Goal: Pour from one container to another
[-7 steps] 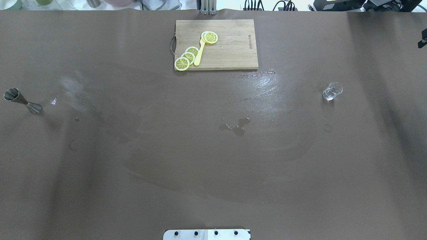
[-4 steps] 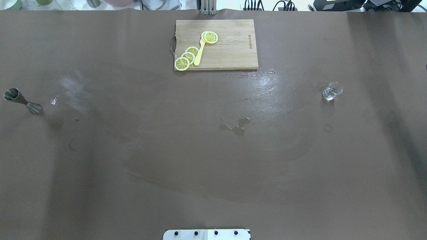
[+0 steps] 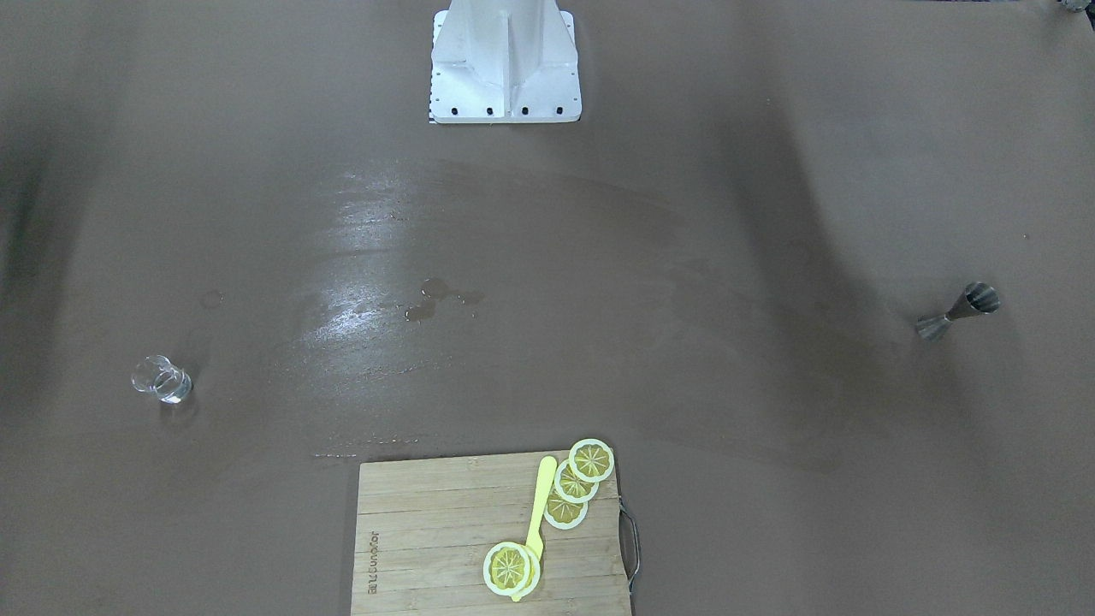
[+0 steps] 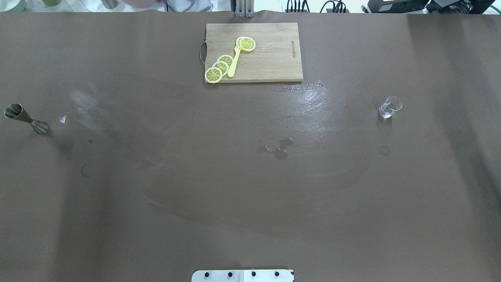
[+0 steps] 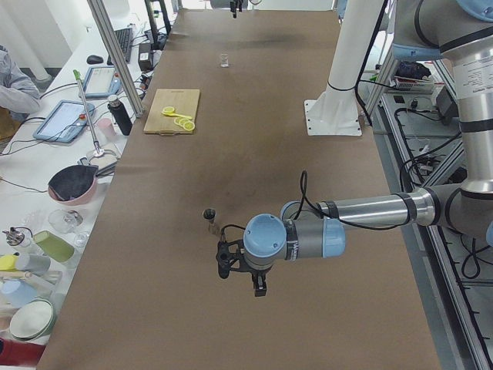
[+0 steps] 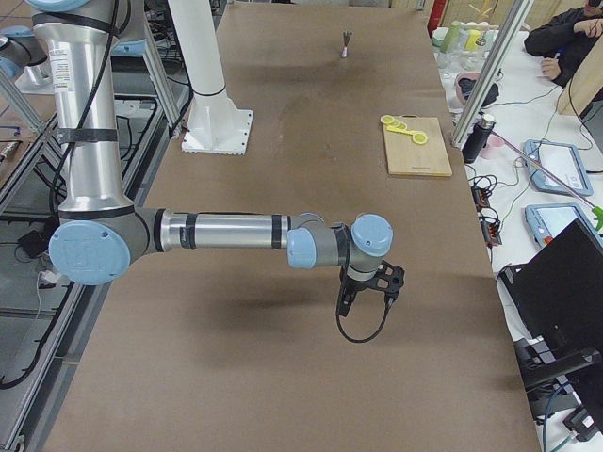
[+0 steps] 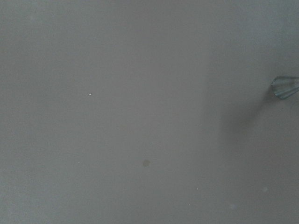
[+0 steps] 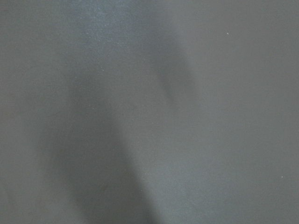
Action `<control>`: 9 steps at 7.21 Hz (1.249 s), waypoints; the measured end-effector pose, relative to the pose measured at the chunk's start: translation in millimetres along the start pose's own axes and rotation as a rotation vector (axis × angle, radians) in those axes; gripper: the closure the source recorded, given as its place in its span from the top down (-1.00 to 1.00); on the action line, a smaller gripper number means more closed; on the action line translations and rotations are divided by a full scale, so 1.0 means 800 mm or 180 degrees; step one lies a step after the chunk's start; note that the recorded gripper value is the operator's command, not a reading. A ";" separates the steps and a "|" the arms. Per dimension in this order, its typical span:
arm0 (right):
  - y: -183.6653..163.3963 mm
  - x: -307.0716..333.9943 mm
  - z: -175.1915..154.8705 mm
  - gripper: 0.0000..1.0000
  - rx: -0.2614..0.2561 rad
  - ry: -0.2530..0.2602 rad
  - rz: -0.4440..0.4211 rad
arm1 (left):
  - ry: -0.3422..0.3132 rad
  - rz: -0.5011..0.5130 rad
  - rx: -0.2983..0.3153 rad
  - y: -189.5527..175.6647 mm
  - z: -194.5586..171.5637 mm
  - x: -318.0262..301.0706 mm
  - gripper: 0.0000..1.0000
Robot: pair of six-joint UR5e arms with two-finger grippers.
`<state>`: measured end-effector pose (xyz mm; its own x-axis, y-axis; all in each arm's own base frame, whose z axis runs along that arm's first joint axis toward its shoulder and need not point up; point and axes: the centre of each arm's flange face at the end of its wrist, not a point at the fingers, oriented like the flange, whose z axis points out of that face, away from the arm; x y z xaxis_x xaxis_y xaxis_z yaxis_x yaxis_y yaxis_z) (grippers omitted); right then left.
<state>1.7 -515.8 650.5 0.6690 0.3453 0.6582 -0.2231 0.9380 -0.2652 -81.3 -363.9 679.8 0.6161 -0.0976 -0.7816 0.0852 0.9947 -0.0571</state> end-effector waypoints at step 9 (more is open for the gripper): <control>-0.001 0.007 0.022 1.00 0.0035 0.0104 -0.0630 | -0.0156 0.0059 -0.0162 0.022 0.020 0.004 0.98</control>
<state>-6.9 -513.7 666.6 0.7232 0.1531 0.6735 -0.0925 0.9878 -0.1252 -64.9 -347.2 686.2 0.6549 -0.0795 -0.7515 0.0344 0.9966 -0.0754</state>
